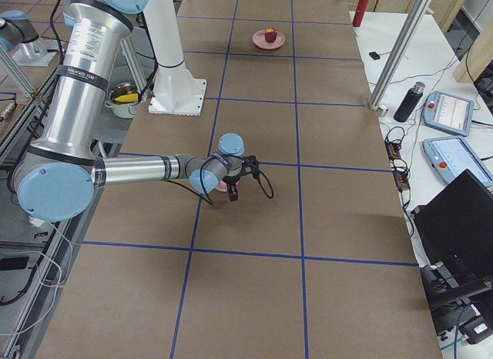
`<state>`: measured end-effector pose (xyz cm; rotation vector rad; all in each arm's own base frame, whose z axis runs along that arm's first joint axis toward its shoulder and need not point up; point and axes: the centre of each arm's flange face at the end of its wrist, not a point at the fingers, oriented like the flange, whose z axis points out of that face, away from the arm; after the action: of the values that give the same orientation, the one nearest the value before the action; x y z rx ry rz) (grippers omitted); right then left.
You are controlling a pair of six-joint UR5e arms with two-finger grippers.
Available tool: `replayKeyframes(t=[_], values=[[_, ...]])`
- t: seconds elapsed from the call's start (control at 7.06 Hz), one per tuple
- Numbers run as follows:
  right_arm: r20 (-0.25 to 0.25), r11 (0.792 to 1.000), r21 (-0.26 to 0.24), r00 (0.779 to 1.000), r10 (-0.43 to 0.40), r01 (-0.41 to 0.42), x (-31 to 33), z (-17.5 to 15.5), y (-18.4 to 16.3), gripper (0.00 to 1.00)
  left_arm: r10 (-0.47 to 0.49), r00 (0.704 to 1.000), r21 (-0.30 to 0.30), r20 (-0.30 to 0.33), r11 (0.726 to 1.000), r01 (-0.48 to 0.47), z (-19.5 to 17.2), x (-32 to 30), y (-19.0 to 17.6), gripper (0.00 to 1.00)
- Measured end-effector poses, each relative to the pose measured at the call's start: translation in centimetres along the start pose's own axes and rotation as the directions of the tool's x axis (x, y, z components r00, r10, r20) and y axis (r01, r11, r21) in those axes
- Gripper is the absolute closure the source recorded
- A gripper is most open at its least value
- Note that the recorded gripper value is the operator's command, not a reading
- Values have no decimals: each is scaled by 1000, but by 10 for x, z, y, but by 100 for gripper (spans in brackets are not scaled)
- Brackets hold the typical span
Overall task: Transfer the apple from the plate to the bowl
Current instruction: 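Lower the right gripper onto the rim of the small pink bowl and grasp it, then slide the pink bowl to table centre with right gripper while left gripper descends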
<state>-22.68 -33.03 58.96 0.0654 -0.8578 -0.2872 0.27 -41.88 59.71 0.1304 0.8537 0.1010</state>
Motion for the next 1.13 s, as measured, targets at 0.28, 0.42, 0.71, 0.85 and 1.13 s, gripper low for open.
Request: replayKeyframes(t=[0.28,0.42,0.71,0.85,1.13], values=[[3,1000,1,1000,26,-26,-4,0,0,100,0,1000,1,0,1000,0,0,0,0,2],[8,1000,8,1000,26,-26,-8,-4,-1,100,0,1000,0,0,1000,0,0,0,0,2],[22,999,31,1000,14,-15,-19,-17,-3,100,0,1000,0,-1,1000,0,0,0,0,2],[28,999,49,1000,4,-6,-28,-21,-12,100,4,1000,3,-1,1000,-4,-1,2,-2,2],[4,997,82,1000,18,-18,-83,-24,-81,100,27,1000,26,-10,999,-26,-6,26,-30,2]])
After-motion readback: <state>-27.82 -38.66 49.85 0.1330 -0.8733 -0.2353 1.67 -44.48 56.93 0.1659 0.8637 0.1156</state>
